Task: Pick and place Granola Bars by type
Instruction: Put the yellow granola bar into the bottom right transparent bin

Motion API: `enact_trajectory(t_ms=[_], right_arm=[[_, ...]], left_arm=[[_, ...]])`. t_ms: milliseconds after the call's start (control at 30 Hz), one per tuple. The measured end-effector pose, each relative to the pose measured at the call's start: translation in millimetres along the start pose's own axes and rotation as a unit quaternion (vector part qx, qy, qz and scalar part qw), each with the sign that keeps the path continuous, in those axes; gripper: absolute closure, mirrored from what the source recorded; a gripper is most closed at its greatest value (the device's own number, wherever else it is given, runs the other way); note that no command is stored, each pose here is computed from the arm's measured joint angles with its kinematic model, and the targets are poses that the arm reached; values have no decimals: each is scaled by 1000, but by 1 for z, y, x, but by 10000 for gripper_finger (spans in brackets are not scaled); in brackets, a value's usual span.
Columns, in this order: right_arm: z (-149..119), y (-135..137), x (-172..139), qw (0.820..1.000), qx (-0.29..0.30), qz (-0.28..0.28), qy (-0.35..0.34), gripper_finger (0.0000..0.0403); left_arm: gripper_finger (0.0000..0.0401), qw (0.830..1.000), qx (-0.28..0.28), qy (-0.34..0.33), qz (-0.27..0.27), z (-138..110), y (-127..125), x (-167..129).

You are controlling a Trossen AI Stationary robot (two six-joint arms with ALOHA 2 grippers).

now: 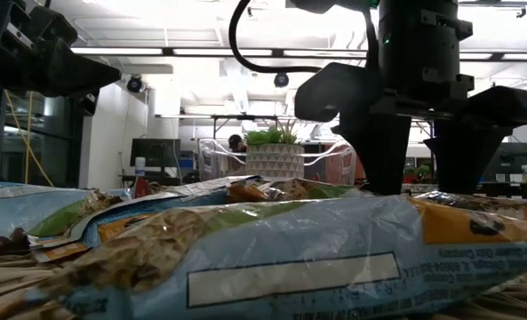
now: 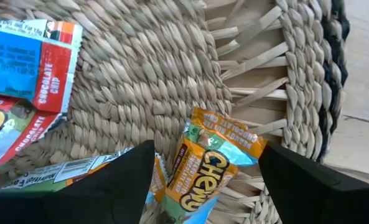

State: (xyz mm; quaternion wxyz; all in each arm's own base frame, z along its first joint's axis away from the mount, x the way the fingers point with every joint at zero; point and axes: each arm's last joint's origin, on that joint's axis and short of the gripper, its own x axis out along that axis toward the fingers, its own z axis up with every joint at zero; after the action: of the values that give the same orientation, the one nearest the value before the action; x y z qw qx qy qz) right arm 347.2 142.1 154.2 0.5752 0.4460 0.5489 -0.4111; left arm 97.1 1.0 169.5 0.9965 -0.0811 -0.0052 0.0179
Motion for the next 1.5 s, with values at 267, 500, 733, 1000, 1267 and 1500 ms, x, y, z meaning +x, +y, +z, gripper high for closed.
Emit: enact_trajectory(t_ms=[267, 500, 733, 1000, 1267, 1500], right_arm=[[-3, 0, 0, 1000, 4, -1, 10, 184], [-5, 0, 0, 1000, 2, 0, 19, 226], [-5, 0, 0, 1000, 1, 2, 20, 257], [-5, 1, 0, 1000, -5, 5, 20, 308], [-6, 1, 0, 999, -27, 7, 21, 353], [-6, 1, 0, 999, -35, 7, 21, 363]], left_arm=[[400, 1000, 0, 0, 0, 0, 0, 0], [400, 1000, 0, 0, 0, 0, 0, 0], [400, 1000, 0, 0, 0, 0, 0, 0], [400, 1000, 0, 0, 0, 0, 0, 0], [400, 1000, 0, 0, 0, 0, 0, 0], [400, 1000, 0, 0, 0, 0, 0, 0]])
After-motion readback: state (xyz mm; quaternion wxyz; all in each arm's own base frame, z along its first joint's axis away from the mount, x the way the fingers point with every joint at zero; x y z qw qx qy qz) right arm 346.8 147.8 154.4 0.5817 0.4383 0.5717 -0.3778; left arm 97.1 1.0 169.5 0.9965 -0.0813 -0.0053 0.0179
